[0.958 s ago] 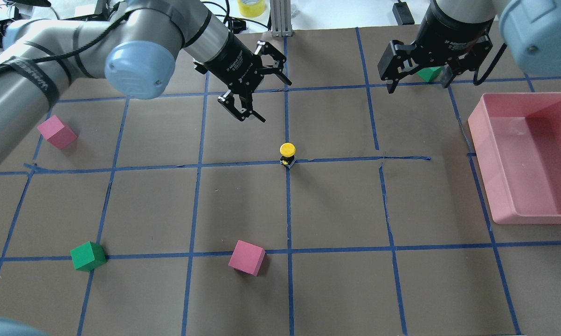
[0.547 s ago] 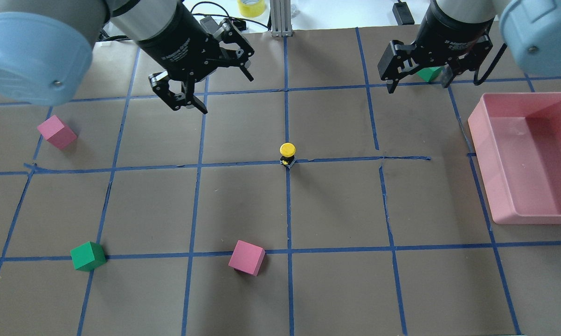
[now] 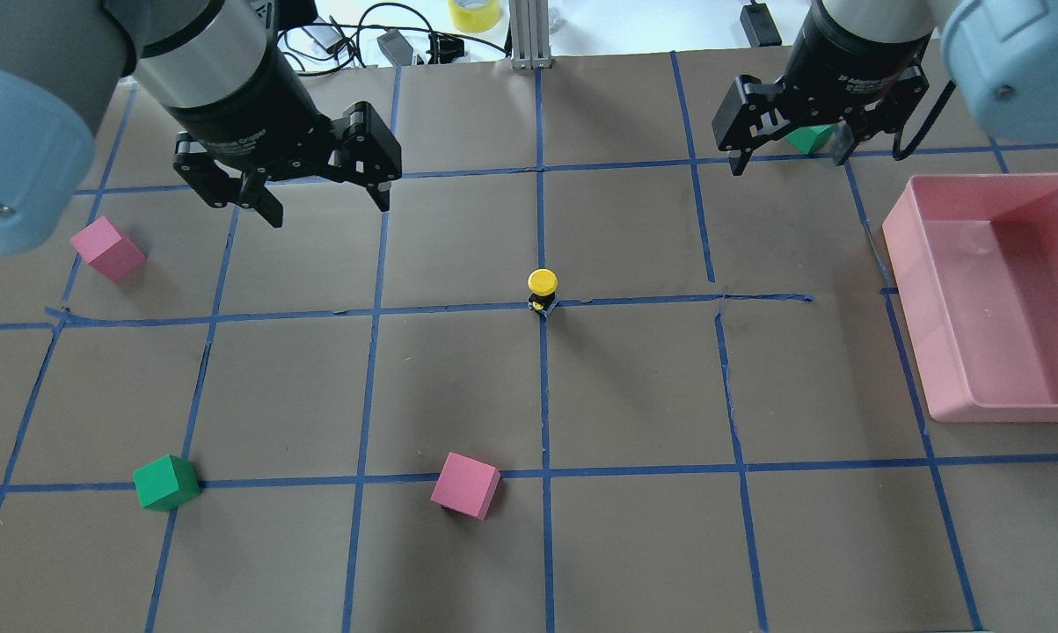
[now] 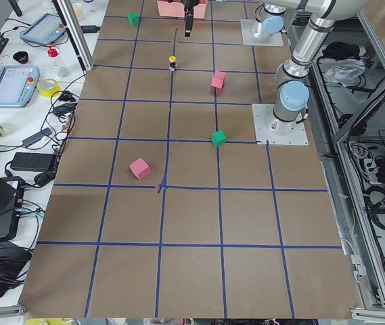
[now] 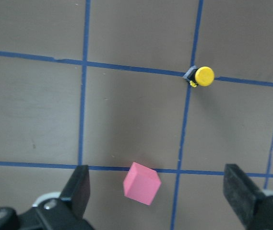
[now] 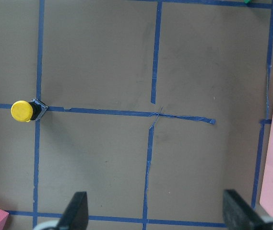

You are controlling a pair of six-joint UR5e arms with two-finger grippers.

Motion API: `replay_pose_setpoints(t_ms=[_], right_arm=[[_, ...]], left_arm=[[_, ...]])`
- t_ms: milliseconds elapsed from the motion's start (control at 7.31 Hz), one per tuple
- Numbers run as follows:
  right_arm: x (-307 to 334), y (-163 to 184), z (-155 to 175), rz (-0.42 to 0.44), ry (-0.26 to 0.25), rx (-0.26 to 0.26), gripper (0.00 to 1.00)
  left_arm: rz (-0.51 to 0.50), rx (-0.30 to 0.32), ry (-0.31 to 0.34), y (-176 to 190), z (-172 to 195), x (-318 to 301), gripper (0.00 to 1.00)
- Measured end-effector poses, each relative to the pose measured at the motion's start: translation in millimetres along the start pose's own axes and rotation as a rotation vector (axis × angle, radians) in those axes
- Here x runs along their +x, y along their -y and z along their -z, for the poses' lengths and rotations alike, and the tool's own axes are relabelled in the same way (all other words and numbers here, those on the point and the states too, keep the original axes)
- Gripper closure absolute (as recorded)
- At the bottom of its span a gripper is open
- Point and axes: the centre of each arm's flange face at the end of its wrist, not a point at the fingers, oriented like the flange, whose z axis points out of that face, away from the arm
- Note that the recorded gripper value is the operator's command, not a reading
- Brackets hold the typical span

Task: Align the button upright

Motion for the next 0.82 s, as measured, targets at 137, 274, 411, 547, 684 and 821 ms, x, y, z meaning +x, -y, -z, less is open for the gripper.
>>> replay_pose_setpoints(t_ms=[137,274,411,547,684,821], right_arm=[[0,0,0,0.0,0.0,-0.001,0.0],[0,0,0,0.0,0.0,-0.001,0.0],[0,0,-1,0.0,0.0,-0.001,0.0],[0,0,-1,0.0,0.0,-0.001,0.0],[0,0,-1,0.0,0.001,-0.001,0.0],[0,0,0,-0.001,0.001,0.001,0.0]], left_arm=[[-0.028,0.007,0.031,2,-1,-4,0.0],[-0.037,0.022,0.041,6,-2,-6,0.0],[-0.036,0.038,0.042,9,-3,-7,0.0],[-0.032,0.046,0.041,12,-4,-8,0.0],[-0.025,0.044,0.042,15,-8,-11,0.0],[-0.016,0.041,0.043,18,-10,-16,0.0]])
